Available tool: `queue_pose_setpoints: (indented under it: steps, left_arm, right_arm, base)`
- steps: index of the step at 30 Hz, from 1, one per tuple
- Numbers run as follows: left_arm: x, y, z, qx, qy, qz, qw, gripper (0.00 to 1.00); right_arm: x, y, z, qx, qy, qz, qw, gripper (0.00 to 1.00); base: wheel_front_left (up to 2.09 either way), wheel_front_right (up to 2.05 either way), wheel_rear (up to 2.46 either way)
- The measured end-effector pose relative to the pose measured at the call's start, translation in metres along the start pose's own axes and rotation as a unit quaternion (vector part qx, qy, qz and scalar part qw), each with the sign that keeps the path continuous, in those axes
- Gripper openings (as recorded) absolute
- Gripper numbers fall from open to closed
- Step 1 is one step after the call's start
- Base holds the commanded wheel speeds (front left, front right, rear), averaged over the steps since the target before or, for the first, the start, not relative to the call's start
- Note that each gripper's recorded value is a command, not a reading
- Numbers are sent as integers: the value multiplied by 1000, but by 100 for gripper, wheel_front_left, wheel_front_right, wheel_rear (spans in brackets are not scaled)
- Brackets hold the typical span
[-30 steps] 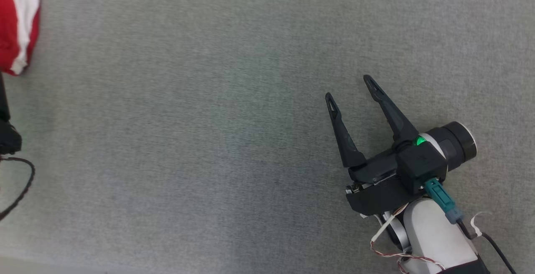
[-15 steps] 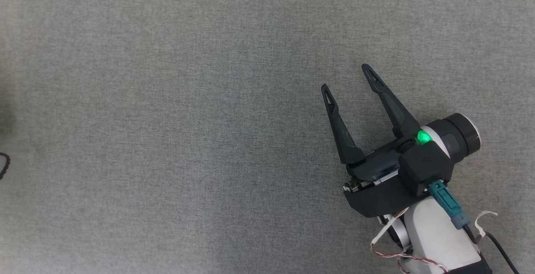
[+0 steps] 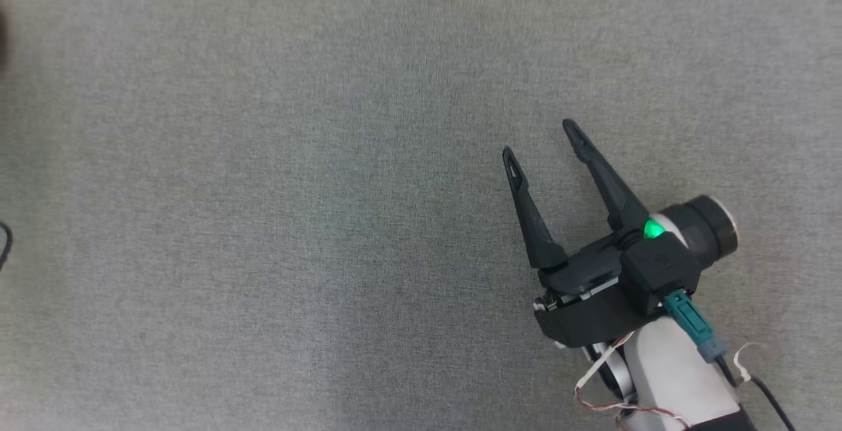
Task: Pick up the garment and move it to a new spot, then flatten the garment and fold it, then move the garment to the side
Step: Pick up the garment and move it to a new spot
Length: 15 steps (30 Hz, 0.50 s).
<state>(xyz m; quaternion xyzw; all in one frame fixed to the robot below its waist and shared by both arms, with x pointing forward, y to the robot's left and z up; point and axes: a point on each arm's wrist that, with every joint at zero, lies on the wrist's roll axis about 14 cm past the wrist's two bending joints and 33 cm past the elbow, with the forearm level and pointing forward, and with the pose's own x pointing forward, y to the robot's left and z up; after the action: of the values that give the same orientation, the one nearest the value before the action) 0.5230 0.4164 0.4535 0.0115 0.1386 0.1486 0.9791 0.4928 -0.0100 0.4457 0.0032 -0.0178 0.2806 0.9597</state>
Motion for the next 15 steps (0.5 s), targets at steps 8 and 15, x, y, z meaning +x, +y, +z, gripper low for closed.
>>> queue_pose_setpoints:
  steps: [8,15]
  left_arm:
    - [-14,-68,71,6,-95,-100,990,0]
    - [-51,-152,93,-20,-138,-201,970,0]
  right_arm:
    - [-16,2,20,16,-14,-17,1000,100]
    - [-35,-4,47,17,-33,-41,998,100]
  base:
    - [0,0,0]
    - [0,0,0]
